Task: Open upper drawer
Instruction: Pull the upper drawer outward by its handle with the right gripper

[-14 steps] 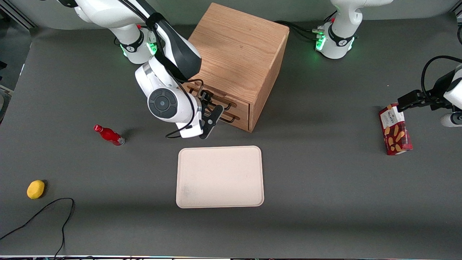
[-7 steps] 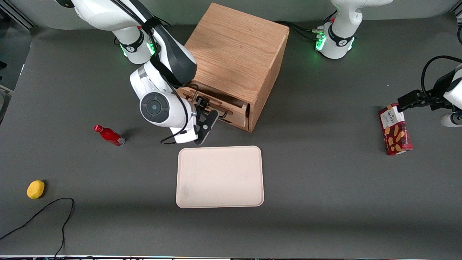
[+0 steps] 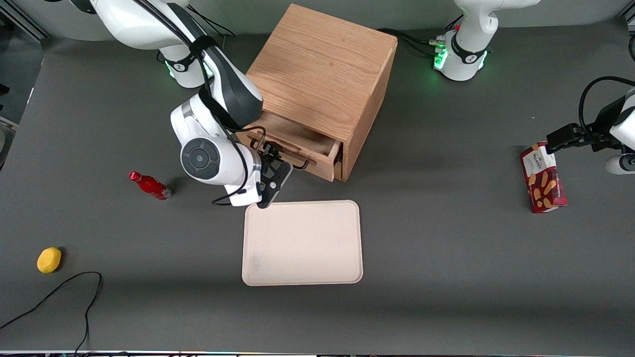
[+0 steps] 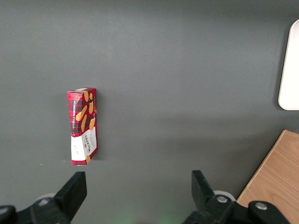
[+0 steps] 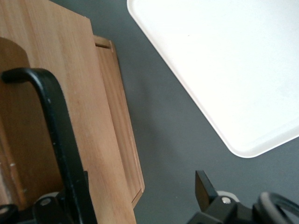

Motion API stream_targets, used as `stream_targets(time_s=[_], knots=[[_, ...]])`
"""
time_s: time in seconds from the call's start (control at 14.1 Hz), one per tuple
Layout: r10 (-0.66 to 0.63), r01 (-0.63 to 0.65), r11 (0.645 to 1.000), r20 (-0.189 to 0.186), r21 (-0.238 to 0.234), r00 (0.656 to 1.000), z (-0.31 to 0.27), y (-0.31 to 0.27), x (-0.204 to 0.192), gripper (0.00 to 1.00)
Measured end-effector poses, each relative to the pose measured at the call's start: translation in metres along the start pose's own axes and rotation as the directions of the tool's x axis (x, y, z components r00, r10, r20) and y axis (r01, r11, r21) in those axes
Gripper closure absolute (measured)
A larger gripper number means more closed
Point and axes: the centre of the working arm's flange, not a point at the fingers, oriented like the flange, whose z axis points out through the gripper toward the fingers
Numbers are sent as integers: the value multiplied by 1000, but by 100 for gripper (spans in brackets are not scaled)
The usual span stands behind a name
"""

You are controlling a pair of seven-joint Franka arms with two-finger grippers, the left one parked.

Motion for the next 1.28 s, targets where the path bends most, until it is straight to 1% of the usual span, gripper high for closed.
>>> stream_targets(time_s=[0.14,0.43,0.64,1.28], knots=[[10,-10,1000,-13,-4,1000,-1,8,-1,0],[18,-18,1000,-18,-3,1000,-3,16,-4,0],[-1,1,1000,-28,-6,1000,-8,24,-7,0],[34,-35,999,-65,-5,997,-26,49,-17,0]])
